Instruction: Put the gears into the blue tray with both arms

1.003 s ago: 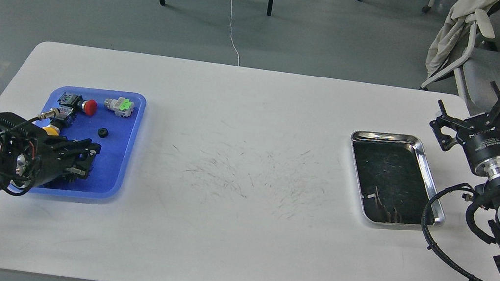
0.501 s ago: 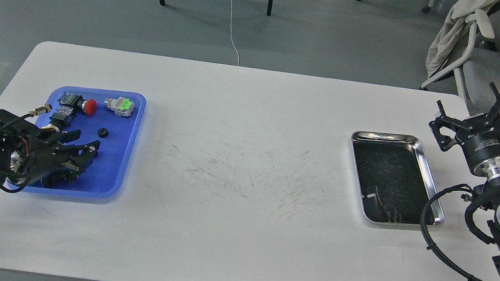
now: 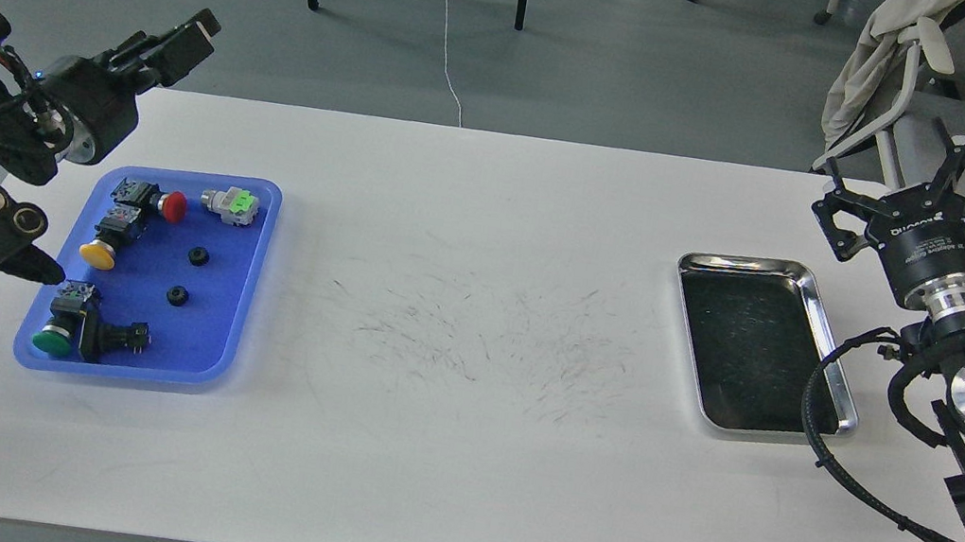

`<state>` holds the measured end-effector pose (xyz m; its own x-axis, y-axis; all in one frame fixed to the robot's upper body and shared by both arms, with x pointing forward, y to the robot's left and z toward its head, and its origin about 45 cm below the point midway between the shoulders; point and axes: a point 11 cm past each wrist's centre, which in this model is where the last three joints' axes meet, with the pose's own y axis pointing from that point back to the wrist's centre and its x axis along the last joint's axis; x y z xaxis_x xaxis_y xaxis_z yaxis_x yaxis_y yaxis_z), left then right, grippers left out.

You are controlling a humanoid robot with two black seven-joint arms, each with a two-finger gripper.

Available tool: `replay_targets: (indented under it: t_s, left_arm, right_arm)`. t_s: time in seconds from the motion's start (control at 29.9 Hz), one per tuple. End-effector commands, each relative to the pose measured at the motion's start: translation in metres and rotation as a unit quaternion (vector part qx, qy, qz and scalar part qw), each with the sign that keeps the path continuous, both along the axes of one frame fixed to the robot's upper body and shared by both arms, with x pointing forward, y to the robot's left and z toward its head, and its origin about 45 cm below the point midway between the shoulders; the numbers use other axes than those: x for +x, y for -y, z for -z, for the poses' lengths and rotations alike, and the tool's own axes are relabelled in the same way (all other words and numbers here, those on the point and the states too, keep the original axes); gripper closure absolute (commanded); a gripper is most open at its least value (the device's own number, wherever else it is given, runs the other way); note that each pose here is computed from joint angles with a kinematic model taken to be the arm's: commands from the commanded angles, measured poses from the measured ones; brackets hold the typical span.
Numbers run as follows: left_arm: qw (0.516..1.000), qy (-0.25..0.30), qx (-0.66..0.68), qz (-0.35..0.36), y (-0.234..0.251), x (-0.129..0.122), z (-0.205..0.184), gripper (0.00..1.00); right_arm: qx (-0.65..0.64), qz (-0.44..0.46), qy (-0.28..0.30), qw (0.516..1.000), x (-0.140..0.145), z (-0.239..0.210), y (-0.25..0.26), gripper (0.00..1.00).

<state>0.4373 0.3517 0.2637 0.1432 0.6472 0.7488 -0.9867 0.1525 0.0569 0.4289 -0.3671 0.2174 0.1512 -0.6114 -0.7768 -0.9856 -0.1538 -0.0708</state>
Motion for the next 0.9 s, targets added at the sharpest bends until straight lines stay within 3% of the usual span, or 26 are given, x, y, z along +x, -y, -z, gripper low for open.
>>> replay_targets:
  t_s: [0.0,0.17,0.37,0.64,0.87]
  left_arm:
    - [0.985,0.000,-0.169,-0.029,0.013,0.012,-0.008,0.00]
    - [0.922,-0.036,-0.377,-0.085,0.025,0.026,0.019,0.00]
    - [0.895,-0.045,-0.442,-0.042,0.035,0.036,0.045,0.00]
    - [0.796,-0.053,-0.602,-0.030,0.030,0.041,0.044,0.00]
    - [0.787,-0.068,-0.613,-0.020,0.036,0.038,0.049,0.00]
  right_arm:
    - [0.003,-0.002,-0.004,1.000,-0.002,0.005,-0.003,0.02]
    - [-0.019,-0.030,-0.023,0.999,-0.003,0.017,-0.021,0.02]
    - [-0.023,-0.023,-0.015,0.999,0.010,0.001,-0.022,0.02]
    - [-0.014,-0.012,-0.011,1.000,0.014,-0.004,-0.021,0.02]
    - [-0.014,-0.010,-0.012,1.000,0.013,-0.003,-0.020,0.02]
